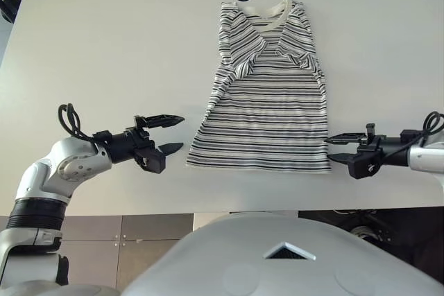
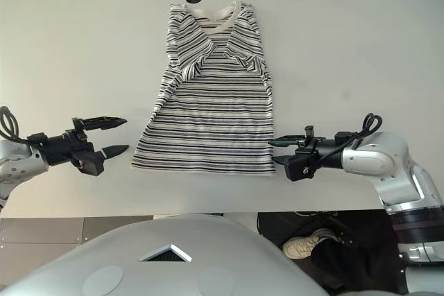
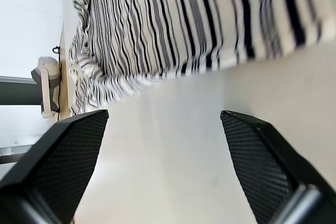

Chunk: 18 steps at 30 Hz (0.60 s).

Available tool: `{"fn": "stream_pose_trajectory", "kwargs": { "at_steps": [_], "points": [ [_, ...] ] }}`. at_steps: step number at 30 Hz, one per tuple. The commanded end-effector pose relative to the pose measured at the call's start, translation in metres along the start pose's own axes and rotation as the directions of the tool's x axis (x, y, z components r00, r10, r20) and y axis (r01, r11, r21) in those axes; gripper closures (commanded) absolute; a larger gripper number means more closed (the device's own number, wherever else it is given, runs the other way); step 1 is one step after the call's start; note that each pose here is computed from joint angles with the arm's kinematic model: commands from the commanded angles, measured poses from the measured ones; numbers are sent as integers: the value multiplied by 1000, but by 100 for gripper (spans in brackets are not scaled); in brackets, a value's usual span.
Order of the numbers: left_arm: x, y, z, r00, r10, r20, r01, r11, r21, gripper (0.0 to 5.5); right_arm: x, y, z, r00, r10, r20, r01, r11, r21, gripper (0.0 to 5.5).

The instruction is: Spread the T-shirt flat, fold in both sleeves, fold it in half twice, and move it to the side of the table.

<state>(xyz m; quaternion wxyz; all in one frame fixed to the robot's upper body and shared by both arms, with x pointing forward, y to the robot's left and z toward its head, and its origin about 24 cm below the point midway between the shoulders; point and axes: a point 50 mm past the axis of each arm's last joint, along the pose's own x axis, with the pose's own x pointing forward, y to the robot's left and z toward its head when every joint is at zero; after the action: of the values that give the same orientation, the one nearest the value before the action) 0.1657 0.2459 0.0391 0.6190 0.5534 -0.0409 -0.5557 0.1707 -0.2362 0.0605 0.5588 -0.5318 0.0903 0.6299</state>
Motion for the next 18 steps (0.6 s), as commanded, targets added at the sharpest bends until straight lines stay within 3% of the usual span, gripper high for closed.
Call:
{"fn": "stream_pose_trajectory", "kwargs": {
  "at_steps": [1, 7, 18],
  "points": [
    [10, -32, 9, 985, -171, 36, 173, 983, -58, 150, -10, -2, -2, 999, 27, -42, -28, 1000, -10, 341],
    [15, -35, 13, 980, -189, 64, 193, 980, -55, 150, -5, 3, -3, 997, 69, -46, -70, 998, -11, 341],
    [26, -41, 20, 970, -209, 122, 219, 972, -78, 164, 23, 9, 10, 992, 100, 70, -99, 995, -31, 341]
  ]
}}
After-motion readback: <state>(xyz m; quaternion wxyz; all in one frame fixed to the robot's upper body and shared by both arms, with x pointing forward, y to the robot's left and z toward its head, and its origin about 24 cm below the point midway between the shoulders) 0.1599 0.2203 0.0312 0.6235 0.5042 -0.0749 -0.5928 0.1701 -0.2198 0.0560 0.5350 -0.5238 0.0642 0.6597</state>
